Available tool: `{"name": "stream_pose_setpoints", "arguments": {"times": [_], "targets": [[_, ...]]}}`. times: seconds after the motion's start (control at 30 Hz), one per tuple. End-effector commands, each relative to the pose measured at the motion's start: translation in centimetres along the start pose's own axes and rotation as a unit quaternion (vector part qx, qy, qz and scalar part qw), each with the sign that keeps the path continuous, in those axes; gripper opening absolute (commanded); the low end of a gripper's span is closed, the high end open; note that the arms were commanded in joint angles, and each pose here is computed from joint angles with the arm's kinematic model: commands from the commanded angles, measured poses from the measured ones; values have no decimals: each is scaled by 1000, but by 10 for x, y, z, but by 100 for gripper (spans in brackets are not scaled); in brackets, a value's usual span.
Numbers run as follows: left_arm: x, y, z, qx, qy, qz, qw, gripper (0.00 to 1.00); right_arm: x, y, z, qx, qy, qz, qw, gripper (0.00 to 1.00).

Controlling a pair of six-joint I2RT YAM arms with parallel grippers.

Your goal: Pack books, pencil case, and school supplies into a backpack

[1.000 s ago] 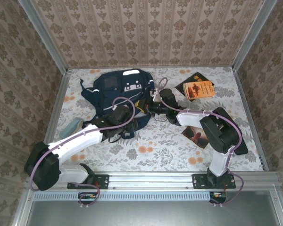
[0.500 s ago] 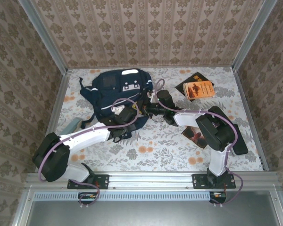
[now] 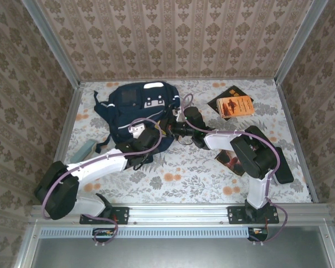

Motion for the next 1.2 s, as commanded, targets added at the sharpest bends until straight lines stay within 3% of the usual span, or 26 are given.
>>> {"name": "stream_pose_setpoints", "arguments": {"times": [0.0,0.27,0.67,1.17], "targets": [[15,-10,-6,-16,-3,-37,999,3,-2,6,26,43,-31,12,999,2],[15,-24,-15,-44,5,0,999,0,-5,3,10,-7,-49,11,999,2],[17,-34,-30,-113,-72,107,985,0,-13,8,-16,-49,-68,26,996,1],[20,-60,21,-32,-43,200,978,0,-1,-24,-44,-177,-106,16,978,1]]}}
Point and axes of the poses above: each hand's point on the last joint's axis, 136 mm out from that joint toward the fingers, its own y axis out along the fingers, its own z axis along the line the jaws close on, x = y × z, the point moved 4 cm from there along -y, back along the fingers, and after that the axes turned 14 degrees about -y, right-handed, at the moved point
